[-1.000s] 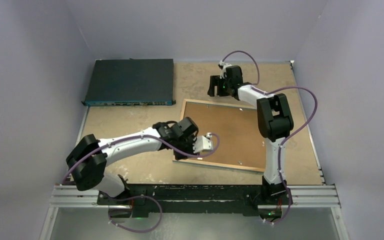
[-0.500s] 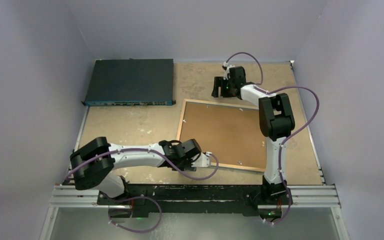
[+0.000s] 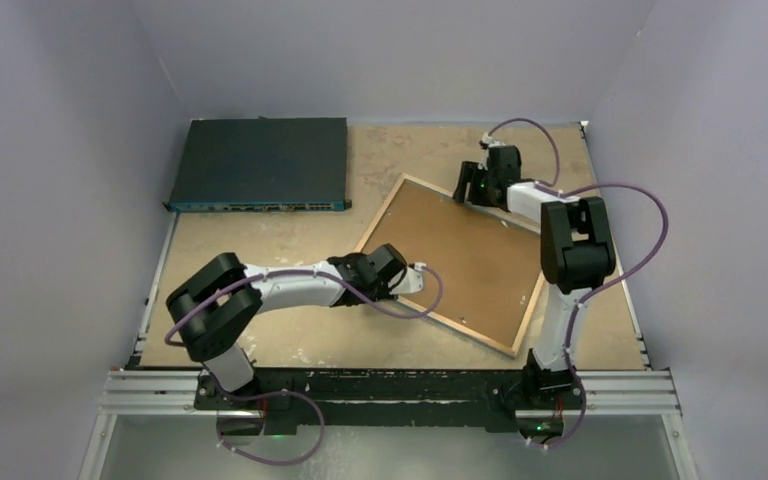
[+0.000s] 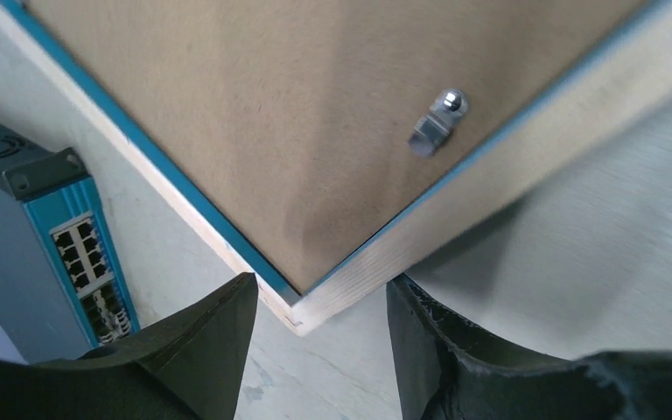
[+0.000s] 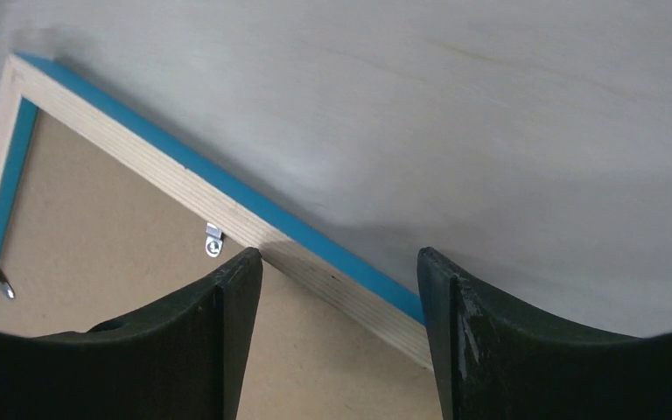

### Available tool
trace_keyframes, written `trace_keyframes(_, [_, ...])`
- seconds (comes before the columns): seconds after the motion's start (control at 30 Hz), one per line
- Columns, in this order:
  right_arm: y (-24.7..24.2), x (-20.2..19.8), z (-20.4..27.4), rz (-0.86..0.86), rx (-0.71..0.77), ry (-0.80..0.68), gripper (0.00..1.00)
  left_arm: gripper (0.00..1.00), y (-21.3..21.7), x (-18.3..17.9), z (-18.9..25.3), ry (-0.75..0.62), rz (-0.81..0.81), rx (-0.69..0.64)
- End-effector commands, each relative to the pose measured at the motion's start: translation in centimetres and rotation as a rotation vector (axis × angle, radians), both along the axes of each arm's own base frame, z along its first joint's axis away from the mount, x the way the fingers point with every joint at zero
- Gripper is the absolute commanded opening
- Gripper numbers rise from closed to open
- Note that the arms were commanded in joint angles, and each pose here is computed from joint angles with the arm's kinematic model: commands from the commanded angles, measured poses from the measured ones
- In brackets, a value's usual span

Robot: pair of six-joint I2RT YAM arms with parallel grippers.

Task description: Put the photo into the frame

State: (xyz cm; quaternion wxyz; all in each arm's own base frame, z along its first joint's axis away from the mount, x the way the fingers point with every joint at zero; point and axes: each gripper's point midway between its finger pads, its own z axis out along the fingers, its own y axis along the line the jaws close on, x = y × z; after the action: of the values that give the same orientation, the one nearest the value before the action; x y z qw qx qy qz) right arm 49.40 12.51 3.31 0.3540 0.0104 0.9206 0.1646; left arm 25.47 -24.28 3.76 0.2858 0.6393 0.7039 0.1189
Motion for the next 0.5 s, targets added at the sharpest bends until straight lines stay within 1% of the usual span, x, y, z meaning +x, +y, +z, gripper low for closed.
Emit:
trace_keyframes(0.0, [-3.6, -4.1, -1.1, -0.147, -0.015, 0.116, 0.67, 0.54, -3.3, 6.2, 3.2, -0.147, 0.038, -0.137])
trace_keyframes(0.2, [-6.7, -7.2, -1.8, -0.288, -0.062, 0.151, 0.66, 0.53, -5.7, 9.4, 2.9, -0.172, 0.074, -0.197])
trace_keyframes(0.43, [-7.0, -10.8, -3.6, -0.326, -0.033, 0.224, 0.68, 0.51, -6.6, 16.0, 1.9, -0.202, 0.209, -0.246])
trace_keyframes(0.47, [-6.8, -11.0, -3.5, -0.325, -0.017, 0.213, 0.68, 0.51, -6.6, 16.9, 1.7, -0.203, 0.229, -0.253])
